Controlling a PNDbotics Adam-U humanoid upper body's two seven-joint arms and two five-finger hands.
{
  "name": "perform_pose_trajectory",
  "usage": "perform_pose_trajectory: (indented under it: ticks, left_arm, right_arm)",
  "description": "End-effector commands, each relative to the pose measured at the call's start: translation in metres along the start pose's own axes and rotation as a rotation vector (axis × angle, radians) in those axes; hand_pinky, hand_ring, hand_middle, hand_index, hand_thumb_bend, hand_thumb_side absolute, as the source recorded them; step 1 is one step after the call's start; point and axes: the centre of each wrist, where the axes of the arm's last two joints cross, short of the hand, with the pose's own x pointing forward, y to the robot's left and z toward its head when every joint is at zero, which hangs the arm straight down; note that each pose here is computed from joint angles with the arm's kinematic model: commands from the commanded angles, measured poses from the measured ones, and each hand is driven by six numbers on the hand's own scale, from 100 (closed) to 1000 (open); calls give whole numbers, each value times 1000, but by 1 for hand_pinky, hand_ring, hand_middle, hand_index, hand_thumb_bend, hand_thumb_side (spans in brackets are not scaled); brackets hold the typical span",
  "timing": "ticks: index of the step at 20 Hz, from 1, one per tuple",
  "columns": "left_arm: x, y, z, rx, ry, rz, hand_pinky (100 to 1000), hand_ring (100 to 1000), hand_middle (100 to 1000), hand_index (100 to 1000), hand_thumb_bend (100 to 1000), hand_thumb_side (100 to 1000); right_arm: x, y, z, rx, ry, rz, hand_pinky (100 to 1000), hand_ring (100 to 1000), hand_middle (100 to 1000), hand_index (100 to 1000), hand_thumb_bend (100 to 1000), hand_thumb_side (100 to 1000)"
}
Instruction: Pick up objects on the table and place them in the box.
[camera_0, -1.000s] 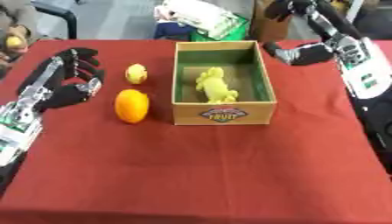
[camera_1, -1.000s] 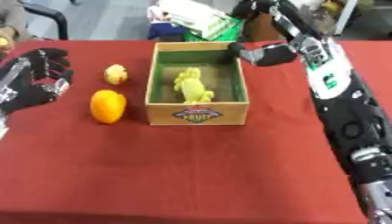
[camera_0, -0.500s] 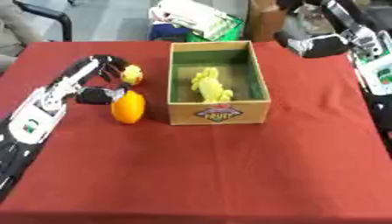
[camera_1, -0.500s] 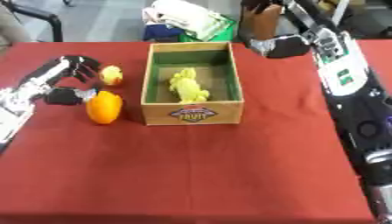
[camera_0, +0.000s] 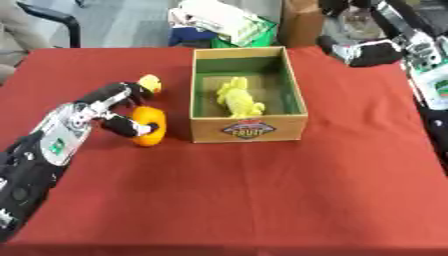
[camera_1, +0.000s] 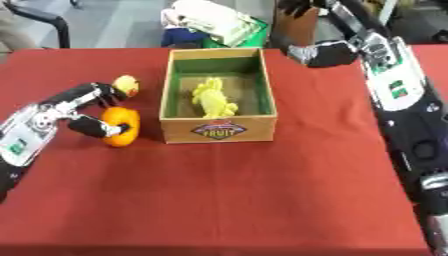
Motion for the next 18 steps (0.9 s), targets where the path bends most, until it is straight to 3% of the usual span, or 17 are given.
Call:
perform_pose_trajectory:
  ticks: [1,4,6,8,11,13,18]
  left_arm:
    - [-2,11,2,-55,10,-79,736,749,751,834,581,313]
    - [-5,13,4,-143,6,-122,736,745,749,831,620,328]
    - [-5,15,5,-200,6,-161,719,725,738,825,582,321]
    - [-6,17,6,-240,7,-193,645,602,610,776,486,291]
    - [-5,23,8,-234,16,-225,493,405,390,625,332,246]
    - [-2,30,10,-192,17,-250,428,300,275,528,325,244]
    - [4,52,20,-57,2,-278,380,206,165,436,222,227]
  right_arm:
    - [4,-17,-5,-12,-22,36,626,681,704,750,322,431]
    - [3,-16,-3,-9,-17,36,625,680,703,749,319,430]
    - [2,-15,-2,-7,-13,36,625,679,703,749,317,431]
    - [2,-15,-2,-6,-11,35,624,678,702,748,314,430]
    - [2,-14,-1,-4,-7,36,625,678,702,747,312,433]
    - [1,-13,0,-4,-5,36,624,677,701,747,308,431]
    - [0,-13,3,0,4,39,624,677,700,746,299,433]
